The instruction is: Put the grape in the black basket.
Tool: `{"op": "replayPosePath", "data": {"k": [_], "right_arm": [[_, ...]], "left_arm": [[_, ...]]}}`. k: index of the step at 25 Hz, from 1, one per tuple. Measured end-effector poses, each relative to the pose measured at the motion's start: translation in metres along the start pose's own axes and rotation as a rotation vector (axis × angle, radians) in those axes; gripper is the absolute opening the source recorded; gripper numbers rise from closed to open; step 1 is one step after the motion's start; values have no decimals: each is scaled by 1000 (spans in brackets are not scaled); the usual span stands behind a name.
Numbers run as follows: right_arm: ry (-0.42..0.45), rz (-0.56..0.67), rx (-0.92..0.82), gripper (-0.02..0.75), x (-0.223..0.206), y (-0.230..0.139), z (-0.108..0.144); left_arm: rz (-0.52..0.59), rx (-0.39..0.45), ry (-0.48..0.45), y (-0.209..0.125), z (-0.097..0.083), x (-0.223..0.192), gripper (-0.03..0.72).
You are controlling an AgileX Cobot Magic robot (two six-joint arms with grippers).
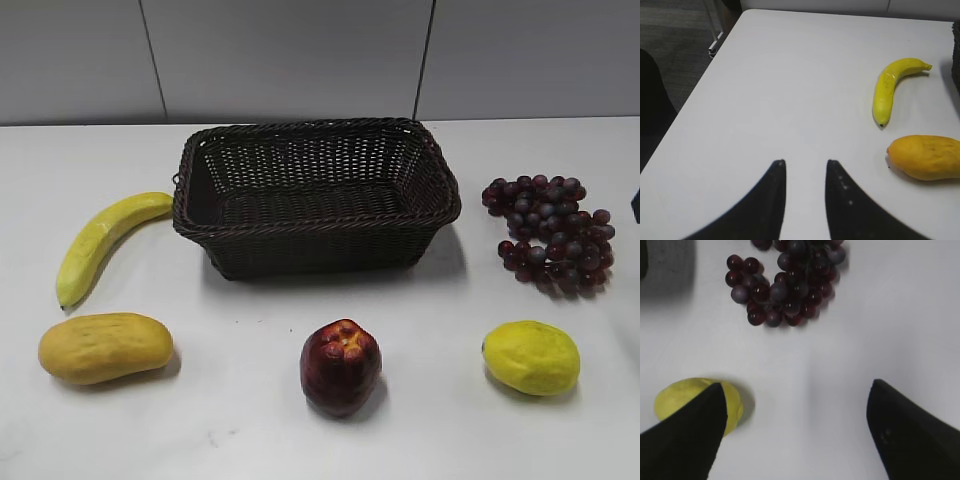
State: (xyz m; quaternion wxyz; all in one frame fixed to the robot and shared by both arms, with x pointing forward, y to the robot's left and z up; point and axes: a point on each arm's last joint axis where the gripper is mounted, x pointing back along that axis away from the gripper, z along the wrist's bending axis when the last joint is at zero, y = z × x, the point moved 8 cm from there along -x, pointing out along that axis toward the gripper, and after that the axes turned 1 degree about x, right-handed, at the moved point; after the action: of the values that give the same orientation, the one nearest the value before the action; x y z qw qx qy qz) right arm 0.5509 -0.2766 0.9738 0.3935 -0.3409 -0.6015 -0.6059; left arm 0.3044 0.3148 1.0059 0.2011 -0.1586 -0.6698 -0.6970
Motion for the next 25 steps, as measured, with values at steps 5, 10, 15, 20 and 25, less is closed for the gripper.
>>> {"op": "replayPosePath", "data": {"k": [5, 10, 15, 20, 25], "right_arm": [[0, 55, 83, 657, -44, 29, -2], [1, 90, 118, 654, -91, 50, -4], [-38, 100, 181, 653, -125, 65, -13], [-42, 120, 247, 636, -150, 69, -16], [14, 170, 303, 627, -176, 55, -10]], "left_arm": [[0, 0, 0, 0, 0, 0, 217], [0, 0, 0, 0, 0, 0, 217], [0, 0, 0, 0, 0, 0, 217], [0, 0, 0, 0, 0, 0, 217], [0, 0, 0, 0, 0, 0, 217]]}}
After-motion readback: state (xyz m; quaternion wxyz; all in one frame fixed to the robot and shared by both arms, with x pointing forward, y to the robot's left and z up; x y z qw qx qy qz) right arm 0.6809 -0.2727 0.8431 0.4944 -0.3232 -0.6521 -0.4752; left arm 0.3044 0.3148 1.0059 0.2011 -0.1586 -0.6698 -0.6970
